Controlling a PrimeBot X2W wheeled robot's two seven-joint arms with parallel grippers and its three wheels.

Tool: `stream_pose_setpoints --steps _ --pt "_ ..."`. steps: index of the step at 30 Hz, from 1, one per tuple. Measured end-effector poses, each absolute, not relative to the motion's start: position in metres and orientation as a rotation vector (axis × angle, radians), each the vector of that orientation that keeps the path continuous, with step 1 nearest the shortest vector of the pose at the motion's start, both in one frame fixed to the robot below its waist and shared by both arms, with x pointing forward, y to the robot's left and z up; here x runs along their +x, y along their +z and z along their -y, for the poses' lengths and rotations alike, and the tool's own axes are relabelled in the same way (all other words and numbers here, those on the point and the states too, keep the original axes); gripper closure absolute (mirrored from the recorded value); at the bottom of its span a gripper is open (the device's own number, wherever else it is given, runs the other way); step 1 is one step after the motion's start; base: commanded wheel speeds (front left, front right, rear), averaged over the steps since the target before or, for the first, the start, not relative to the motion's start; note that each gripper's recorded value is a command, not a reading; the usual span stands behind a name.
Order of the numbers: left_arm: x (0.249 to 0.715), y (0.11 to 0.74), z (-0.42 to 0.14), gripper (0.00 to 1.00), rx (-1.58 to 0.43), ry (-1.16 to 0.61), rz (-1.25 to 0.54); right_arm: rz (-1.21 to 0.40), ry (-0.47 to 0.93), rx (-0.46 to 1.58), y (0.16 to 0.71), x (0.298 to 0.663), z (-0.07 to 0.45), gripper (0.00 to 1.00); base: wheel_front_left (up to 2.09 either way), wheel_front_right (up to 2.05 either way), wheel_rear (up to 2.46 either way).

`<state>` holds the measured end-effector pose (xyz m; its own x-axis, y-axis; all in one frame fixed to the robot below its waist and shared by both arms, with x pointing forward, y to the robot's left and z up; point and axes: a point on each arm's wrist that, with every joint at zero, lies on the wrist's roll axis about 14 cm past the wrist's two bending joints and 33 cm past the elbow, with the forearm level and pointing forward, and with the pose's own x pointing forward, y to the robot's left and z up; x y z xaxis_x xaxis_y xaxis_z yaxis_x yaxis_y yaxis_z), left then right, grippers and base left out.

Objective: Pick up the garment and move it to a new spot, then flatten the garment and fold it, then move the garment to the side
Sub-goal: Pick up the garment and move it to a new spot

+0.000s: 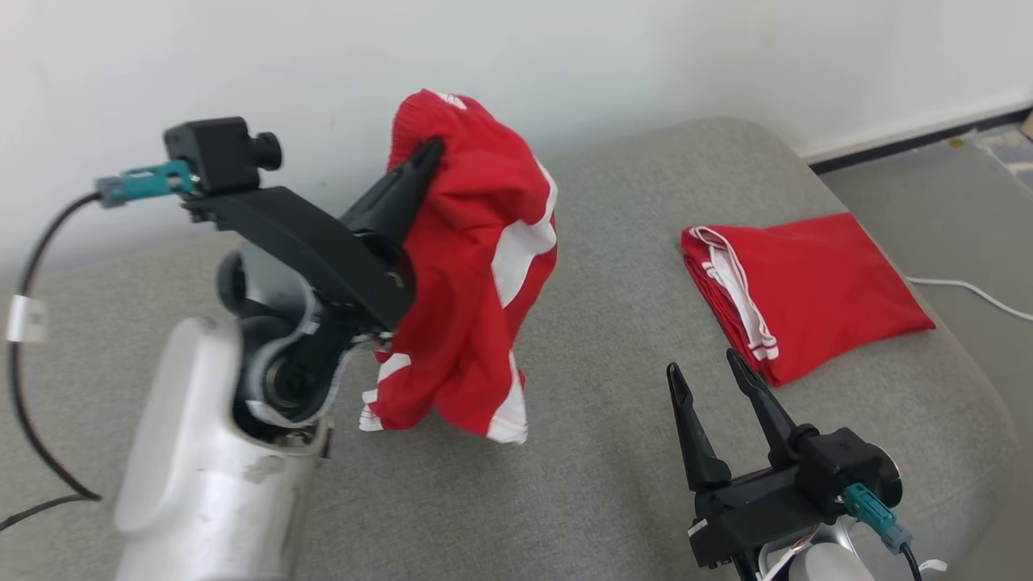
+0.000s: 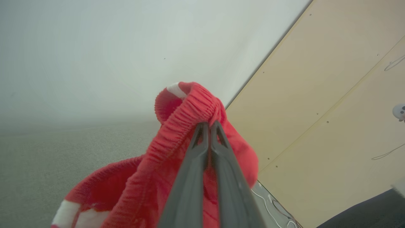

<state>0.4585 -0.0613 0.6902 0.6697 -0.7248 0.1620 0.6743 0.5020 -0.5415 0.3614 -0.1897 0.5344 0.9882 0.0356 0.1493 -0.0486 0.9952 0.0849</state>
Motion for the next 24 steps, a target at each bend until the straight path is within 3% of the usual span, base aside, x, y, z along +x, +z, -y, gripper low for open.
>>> stream_pose_setpoints --steps 9,19,20,21,22,24 --pt "0.474 0.635 0.068 1.00 -0.653 -0.742 -0.113 0.120 0.032 0.095 0.525 0.363 0.192 0.00 0.00 0.00 0.00" --pt "0.441 0.491 0.014 1.00 -0.499 -0.502 -0.334 0.126 0.093 0.102 0.528 0.369 0.172 0.00 0.00 0.00 0.00" --pt "0.438 0.486 0.009 0.92 -0.499 -0.483 -0.338 0.125 0.098 0.103 0.528 0.369 0.171 0.00 0.00 0.00 0.00" --pt "0.436 0.481 0.004 0.28 -0.500 -0.466 -0.340 0.125 0.108 0.103 0.528 0.370 0.168 0.00 0.00 0.00 0.00" --pt "0.433 0.478 0.000 0.00 -0.503 -0.452 -0.337 0.125 0.114 0.104 0.528 0.370 0.165 0.00 0.00 0.00 0.00" --pt "0.428 0.479 -0.006 0.00 -0.495 -0.448 -0.300 0.122 0.131 0.107 0.527 0.371 0.160 0.00 0.00 0.00 0.00"
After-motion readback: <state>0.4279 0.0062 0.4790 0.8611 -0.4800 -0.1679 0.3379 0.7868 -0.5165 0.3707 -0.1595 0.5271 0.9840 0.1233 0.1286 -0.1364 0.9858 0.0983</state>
